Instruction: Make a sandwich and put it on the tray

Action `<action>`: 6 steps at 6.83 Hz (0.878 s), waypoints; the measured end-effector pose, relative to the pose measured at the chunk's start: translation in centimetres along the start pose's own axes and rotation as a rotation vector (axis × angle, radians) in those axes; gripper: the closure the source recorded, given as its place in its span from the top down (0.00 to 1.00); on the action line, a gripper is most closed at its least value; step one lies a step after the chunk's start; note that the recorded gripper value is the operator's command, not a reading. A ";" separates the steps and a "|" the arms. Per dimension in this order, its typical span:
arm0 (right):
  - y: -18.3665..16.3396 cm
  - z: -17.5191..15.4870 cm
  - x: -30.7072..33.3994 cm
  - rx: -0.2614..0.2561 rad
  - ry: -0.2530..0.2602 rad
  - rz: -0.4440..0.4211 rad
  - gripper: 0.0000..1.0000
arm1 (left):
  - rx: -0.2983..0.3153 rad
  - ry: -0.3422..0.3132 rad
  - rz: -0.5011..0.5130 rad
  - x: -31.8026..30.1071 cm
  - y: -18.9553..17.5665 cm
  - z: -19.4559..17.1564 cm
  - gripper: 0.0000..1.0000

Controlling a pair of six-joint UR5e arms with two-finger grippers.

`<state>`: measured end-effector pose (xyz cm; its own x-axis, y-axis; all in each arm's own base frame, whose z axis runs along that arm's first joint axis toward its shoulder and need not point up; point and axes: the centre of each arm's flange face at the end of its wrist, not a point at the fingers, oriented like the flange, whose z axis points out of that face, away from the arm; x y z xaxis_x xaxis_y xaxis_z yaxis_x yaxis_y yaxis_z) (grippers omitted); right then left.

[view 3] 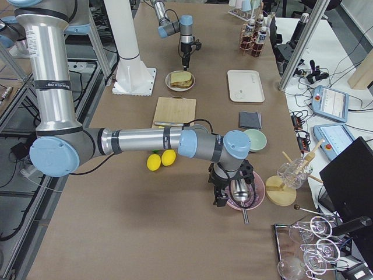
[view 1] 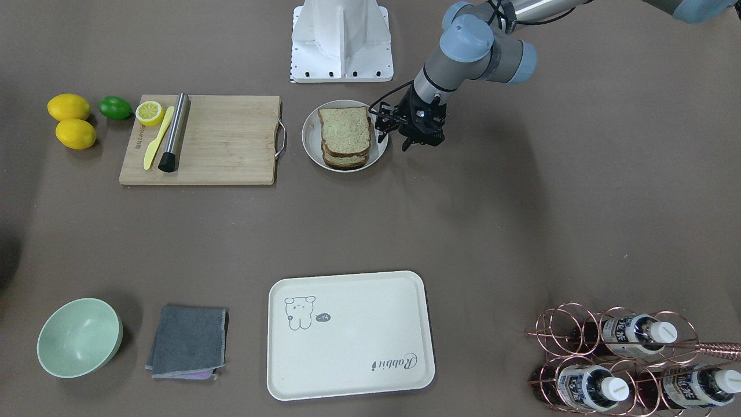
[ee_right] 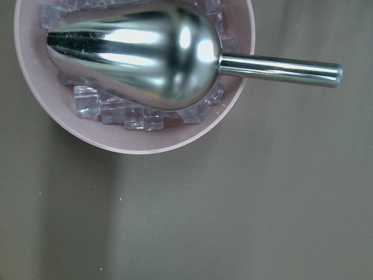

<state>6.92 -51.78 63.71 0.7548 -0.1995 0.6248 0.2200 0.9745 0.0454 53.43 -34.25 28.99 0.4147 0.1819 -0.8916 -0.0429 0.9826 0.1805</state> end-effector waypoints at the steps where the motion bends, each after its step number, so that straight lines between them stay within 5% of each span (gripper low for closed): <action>1: 0.1 0.1 0.0 -0.001 -0.001 0.001 1.00 | -0.006 0.002 0.003 0.1 0.4 0.3 0.48; 4: 0.2 0.2 0.1 -0.004 -0.001 0.005 1.00 | -0.029 0.008 0.016 0.8 1.8 1.0 0.48; 6: 0.3 0.3 0.2 -0.005 -0.002 0.007 1.00 | -0.038 0.011 0.021 1.2 2.4 1.3 0.40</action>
<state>6.93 -51.53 64.05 0.7553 -0.1924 0.6265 0.2176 0.9753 0.0372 55.02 -31.75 28.94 0.4035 0.2024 -0.8923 -0.0857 0.9793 0.1834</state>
